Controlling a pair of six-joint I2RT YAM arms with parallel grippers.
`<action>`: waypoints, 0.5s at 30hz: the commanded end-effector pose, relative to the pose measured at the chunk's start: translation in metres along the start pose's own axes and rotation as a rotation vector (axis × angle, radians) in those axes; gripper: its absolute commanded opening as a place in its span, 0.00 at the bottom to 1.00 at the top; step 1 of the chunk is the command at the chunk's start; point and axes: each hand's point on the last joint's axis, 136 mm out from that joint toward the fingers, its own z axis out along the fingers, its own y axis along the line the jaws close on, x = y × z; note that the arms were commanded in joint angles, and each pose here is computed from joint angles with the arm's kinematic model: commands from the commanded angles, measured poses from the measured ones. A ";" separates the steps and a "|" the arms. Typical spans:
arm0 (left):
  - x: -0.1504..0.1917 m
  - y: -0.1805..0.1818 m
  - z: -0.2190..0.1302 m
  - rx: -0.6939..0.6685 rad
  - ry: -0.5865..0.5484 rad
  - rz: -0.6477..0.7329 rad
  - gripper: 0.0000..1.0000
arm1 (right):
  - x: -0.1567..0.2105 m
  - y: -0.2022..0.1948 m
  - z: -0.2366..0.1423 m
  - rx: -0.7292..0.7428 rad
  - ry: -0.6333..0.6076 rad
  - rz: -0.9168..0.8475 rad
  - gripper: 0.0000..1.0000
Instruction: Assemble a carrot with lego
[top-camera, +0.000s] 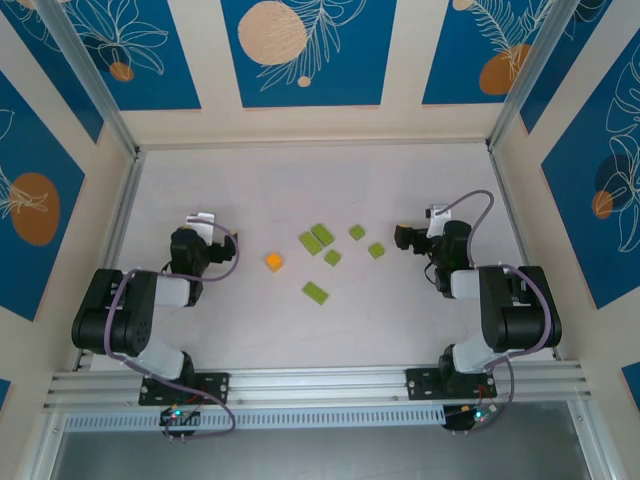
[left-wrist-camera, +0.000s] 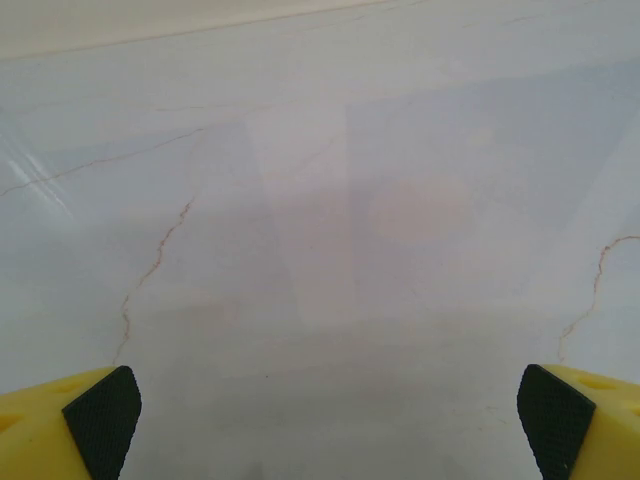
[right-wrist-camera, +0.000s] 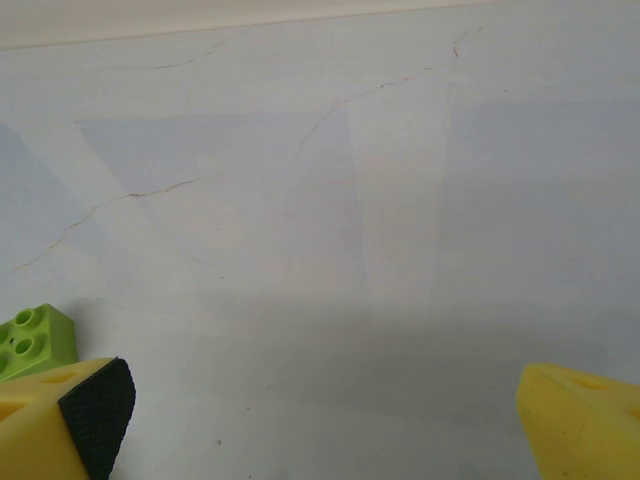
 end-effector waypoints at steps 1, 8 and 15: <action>-0.011 0.003 0.001 0.001 -0.030 -0.016 0.99 | -0.013 0.002 0.002 -0.016 -0.040 0.000 0.99; -0.011 0.003 0.001 0.002 -0.030 -0.016 0.99 | -0.013 0.001 0.002 -0.013 -0.041 -0.002 0.99; -0.011 0.003 0.001 0.003 -0.030 -0.016 0.99 | -0.013 0.002 0.002 -0.014 -0.039 -0.003 1.00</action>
